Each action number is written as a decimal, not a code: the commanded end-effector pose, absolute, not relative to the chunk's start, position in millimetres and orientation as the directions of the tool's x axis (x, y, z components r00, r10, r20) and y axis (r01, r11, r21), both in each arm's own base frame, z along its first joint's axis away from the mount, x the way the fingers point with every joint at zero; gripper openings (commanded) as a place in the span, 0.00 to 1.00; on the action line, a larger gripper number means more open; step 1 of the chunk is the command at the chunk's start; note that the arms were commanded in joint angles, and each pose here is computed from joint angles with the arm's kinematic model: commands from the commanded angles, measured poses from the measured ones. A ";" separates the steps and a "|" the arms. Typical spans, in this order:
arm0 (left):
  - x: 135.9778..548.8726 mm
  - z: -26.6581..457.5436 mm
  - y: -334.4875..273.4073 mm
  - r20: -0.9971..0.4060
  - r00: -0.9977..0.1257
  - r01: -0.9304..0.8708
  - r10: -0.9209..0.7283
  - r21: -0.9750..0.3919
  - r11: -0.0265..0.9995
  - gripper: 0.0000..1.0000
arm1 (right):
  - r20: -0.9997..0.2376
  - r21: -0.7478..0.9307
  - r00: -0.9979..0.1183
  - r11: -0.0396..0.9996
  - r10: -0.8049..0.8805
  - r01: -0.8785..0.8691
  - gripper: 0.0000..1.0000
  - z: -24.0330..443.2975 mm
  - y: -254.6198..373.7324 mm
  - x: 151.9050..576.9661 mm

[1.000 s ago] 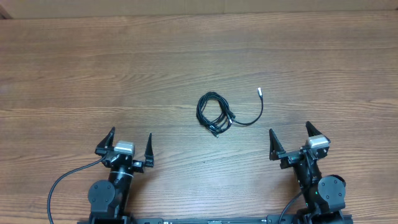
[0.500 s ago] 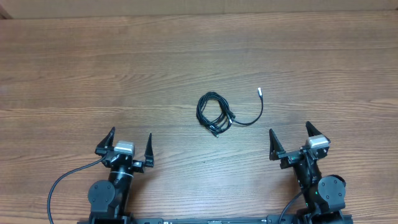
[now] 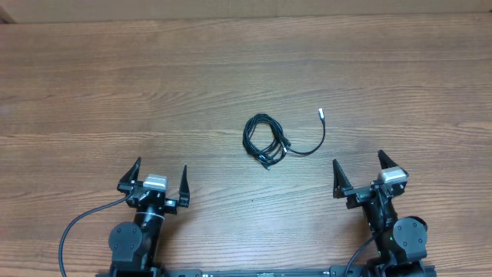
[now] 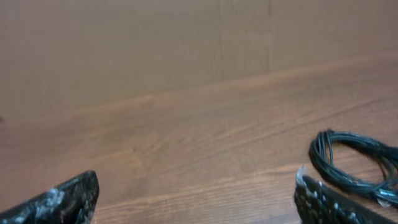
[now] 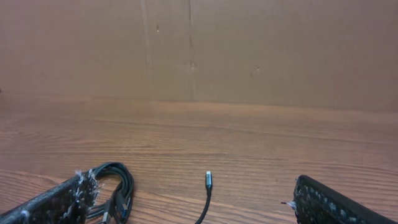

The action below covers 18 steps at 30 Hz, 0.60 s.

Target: Untangle cables

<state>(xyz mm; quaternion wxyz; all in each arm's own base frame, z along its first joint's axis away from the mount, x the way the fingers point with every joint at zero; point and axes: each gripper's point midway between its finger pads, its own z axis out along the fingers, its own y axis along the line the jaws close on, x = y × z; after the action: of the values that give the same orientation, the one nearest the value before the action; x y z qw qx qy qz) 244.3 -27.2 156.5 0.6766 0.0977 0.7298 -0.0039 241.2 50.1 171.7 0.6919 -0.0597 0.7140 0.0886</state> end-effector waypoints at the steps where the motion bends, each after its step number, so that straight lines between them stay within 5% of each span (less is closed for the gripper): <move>1: 239.3 185.0 -27.5 -0.992 -0.062 0.146 0.109 0.099 0.984 1.00 | -0.999 0.039 -0.025 0.975 0.035 -0.217 1.00 171.4 51.9 241.0; 11: 275.7 272.7 -77.6 -0.979 -0.200 0.411 0.031 -0.055 0.910 1.00 | -0.997 0.033 0.048 0.941 0.052 -0.337 1.00 220.0 70.3 226.0; 18: 326.4 307.6 -109.1 -0.877 -0.475 0.488 0.065 -0.201 0.850 1.00 | -0.988 0.072 -0.156 0.931 0.017 -0.358 1.00 287.7 75.3 222.3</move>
<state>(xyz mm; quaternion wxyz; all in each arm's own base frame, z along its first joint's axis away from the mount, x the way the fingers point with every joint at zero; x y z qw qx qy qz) 315.5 -90.6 286.3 0.4969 0.1455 0.8343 -0.1894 219.0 71.9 256.4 0.6498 -0.1109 0.7387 0.1404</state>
